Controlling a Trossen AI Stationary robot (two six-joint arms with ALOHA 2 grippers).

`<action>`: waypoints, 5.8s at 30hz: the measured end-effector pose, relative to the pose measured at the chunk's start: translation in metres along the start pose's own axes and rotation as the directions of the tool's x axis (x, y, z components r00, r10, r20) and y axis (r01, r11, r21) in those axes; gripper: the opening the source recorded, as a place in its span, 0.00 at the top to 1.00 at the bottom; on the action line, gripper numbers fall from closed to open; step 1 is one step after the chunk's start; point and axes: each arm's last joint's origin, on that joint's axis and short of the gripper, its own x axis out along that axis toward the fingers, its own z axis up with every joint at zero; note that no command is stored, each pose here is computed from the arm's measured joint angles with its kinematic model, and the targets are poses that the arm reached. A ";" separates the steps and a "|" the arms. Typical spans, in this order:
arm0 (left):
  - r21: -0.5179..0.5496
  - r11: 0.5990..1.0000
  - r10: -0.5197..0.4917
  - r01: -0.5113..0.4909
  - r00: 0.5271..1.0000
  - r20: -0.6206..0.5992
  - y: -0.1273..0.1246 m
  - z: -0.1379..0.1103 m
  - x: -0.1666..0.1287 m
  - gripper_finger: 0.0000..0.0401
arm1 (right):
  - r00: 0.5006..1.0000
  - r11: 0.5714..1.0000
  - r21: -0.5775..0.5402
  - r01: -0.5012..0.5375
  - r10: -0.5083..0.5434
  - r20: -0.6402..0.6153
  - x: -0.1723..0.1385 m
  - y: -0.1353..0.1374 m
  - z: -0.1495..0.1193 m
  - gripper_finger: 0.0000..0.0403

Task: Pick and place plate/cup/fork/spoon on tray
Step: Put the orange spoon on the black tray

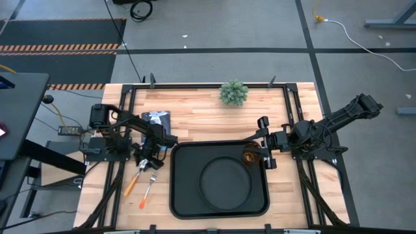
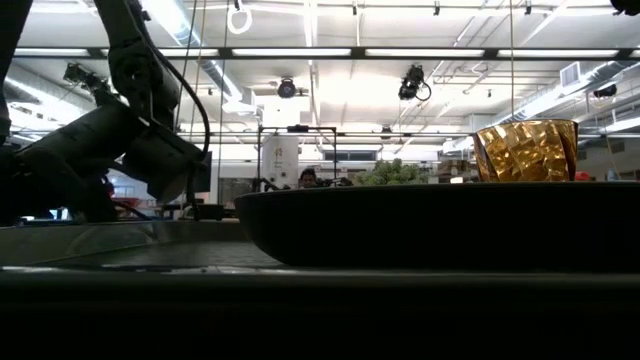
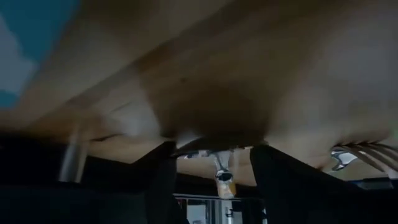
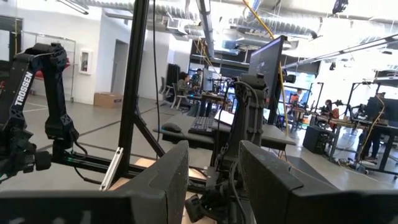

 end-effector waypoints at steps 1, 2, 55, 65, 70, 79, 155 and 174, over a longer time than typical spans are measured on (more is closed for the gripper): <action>0.001 1.000 0.001 -0.001 1.000 0.003 0.000 0.000 -0.001 0.46 | 1.000 1.000 0.000 0.000 0.000 0.002 0.000 0.000 0.000 0.63; 0.001 1.000 0.004 -0.004 1.000 0.007 -0.001 0.000 -0.001 0.45 | 1.000 1.000 0.001 0.001 -0.001 0.004 0.000 0.000 0.000 0.63; 0.033 0.999 0.002 -0.003 0.999 0.047 -0.002 0.006 -0.014 0.42 | 1.000 1.000 0.015 -0.011 0.010 0.022 0.000 0.000 0.002 0.63; 0.027 1.000 0.002 -0.003 0.999 0.050 -0.002 0.006 -0.014 0.51 | 1.000 1.000 0.015 -0.011 0.010 0.022 0.000 0.000 0.002 0.63; 0.027 1.000 0.004 -0.006 0.999 0.051 -0.002 0.006 -0.014 0.51 | 1.000 1.000 0.015 -0.011 0.010 0.022 0.000 0.000 0.002 0.63; 0.052 0.998 0.032 -0.036 0.997 0.068 -0.006 0.007 -0.022 0.52 | 1.000 1.000 0.014 -0.011 0.010 0.022 0.000 0.000 0.002 0.63; 0.121 0.948 0.098 -0.296 0.629 0.771 -0.029 -0.130 -0.034 0.53 | 0.930 0.995 0.073 -0.068 0.089 -0.357 0.152 0.011 -0.048 0.63; 0.216 0.944 -0.137 -0.249 0.301 0.944 0.014 -0.185 -0.051 0.73 | 0.894 0.969 0.122 -0.215 0.245 -0.375 0.277 -0.026 -0.098 0.63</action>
